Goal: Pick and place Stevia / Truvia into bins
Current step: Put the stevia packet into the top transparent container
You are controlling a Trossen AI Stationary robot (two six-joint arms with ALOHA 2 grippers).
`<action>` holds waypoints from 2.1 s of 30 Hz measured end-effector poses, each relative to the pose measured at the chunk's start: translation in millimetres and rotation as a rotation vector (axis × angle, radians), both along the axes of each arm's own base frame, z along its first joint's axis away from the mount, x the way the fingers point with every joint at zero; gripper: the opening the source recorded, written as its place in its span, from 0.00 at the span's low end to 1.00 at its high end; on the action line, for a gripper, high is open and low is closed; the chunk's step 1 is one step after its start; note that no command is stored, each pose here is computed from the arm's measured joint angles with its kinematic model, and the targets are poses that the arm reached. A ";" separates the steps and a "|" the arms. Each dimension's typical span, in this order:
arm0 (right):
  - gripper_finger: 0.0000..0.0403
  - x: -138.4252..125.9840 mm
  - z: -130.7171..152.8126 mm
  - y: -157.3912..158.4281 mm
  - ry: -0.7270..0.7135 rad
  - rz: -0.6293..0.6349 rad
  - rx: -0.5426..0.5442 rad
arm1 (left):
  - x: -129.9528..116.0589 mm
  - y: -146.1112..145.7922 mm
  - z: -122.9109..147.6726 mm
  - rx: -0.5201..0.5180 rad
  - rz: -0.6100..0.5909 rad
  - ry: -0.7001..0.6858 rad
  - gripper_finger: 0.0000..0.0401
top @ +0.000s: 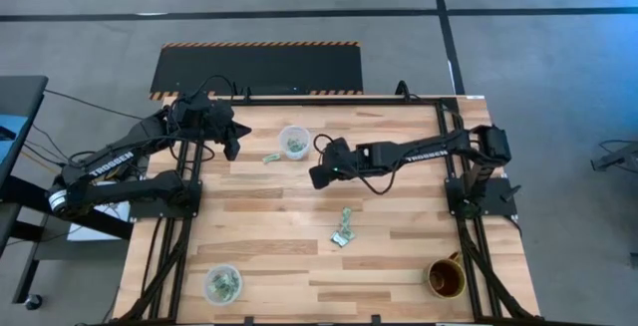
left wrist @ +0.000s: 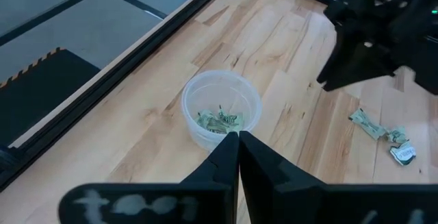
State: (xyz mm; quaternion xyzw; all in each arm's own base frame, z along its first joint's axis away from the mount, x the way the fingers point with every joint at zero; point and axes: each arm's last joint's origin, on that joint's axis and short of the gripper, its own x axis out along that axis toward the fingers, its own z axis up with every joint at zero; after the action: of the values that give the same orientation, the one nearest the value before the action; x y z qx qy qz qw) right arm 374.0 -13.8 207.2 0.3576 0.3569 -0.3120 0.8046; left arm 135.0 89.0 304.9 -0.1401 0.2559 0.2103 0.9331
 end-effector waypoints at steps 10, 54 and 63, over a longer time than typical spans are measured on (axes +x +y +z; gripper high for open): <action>0.19 1.6 1.1 9.1 -0.084 -0.194 0.141 | 0.0 0.0 0.0 0.000 0.000 0.000 0.00; 0.19 24.7 -31.5 81.0 -0.166 -0.195 0.090 | 1.7 1.1 -1.7 -0.007 -0.001 0.009 0.00; 0.19 30.0 -29.2 75.3 -0.172 -0.089 0.115 | 1.7 1.1 -1.7 -0.007 -0.001 0.008 0.00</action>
State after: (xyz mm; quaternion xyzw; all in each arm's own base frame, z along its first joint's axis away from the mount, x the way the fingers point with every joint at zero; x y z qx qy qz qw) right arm 404.0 61.6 178.0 0.4442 0.2878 -0.2945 0.7957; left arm 136.7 90.0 303.3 -0.1423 0.2606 0.2097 0.9316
